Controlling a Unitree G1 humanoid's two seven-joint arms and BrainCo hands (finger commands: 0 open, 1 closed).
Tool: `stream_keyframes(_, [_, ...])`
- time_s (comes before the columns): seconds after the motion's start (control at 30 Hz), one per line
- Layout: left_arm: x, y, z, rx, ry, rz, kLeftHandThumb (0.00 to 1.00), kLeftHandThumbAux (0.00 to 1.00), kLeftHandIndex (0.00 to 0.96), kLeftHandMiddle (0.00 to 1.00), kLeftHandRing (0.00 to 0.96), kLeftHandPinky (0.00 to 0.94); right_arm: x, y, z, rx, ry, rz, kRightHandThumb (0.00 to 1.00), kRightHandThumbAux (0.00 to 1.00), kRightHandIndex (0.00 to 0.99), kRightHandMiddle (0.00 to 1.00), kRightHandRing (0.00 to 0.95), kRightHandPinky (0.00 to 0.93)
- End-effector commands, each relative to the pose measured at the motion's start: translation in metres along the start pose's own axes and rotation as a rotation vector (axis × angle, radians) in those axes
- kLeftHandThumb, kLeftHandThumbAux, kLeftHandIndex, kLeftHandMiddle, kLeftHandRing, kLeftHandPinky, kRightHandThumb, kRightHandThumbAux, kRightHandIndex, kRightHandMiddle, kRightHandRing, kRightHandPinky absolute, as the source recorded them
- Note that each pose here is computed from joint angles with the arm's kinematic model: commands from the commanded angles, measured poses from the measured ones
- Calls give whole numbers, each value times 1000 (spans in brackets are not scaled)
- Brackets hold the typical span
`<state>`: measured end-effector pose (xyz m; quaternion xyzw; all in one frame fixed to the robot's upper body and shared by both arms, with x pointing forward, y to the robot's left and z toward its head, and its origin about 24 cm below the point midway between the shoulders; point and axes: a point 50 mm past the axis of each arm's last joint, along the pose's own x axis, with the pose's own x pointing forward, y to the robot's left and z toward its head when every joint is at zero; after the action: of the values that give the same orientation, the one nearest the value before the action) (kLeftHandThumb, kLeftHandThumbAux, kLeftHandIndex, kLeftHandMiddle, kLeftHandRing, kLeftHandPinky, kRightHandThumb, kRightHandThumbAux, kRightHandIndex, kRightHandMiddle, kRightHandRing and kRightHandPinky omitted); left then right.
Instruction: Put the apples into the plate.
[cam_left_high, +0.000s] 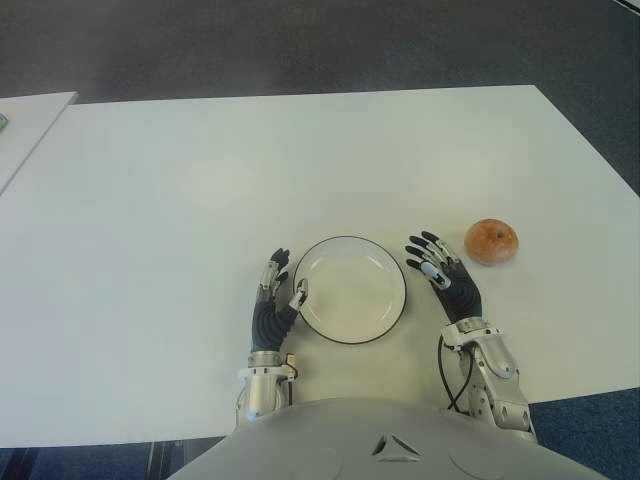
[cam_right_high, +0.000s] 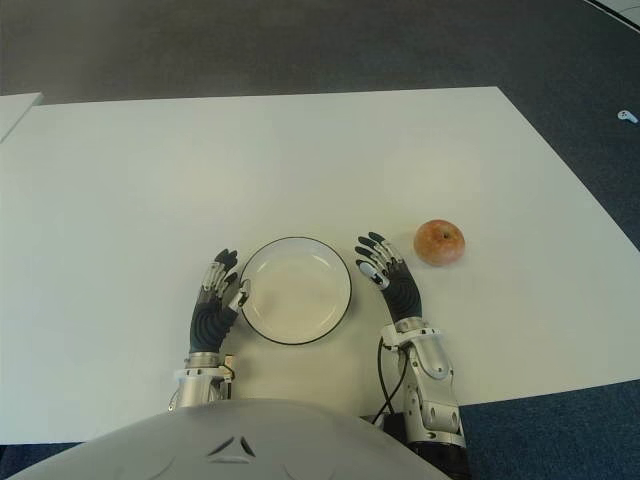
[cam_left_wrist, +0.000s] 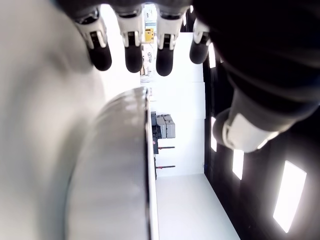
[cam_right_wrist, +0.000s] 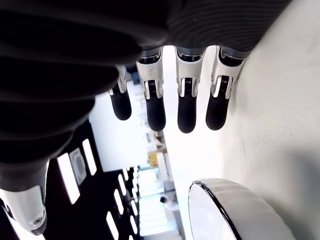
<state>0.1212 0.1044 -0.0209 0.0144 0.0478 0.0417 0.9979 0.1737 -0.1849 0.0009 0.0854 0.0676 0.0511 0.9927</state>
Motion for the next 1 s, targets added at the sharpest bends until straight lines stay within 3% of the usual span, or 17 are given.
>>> stream_keyframes(0.03, [-5, -3, -5, -2, 52, -2, 126, 622, 96, 125, 115, 131, -4, 0, -6, 7, 45, -8, 410, 622, 143, 206, 198, 240])
stream_keyframes(1.0, [-4, -4, -6, -26, 47, -11, 151, 647, 101, 132, 121, 128, -2, -1, 1, 3, -5, -12, 410, 639, 163, 210, 202, 236])
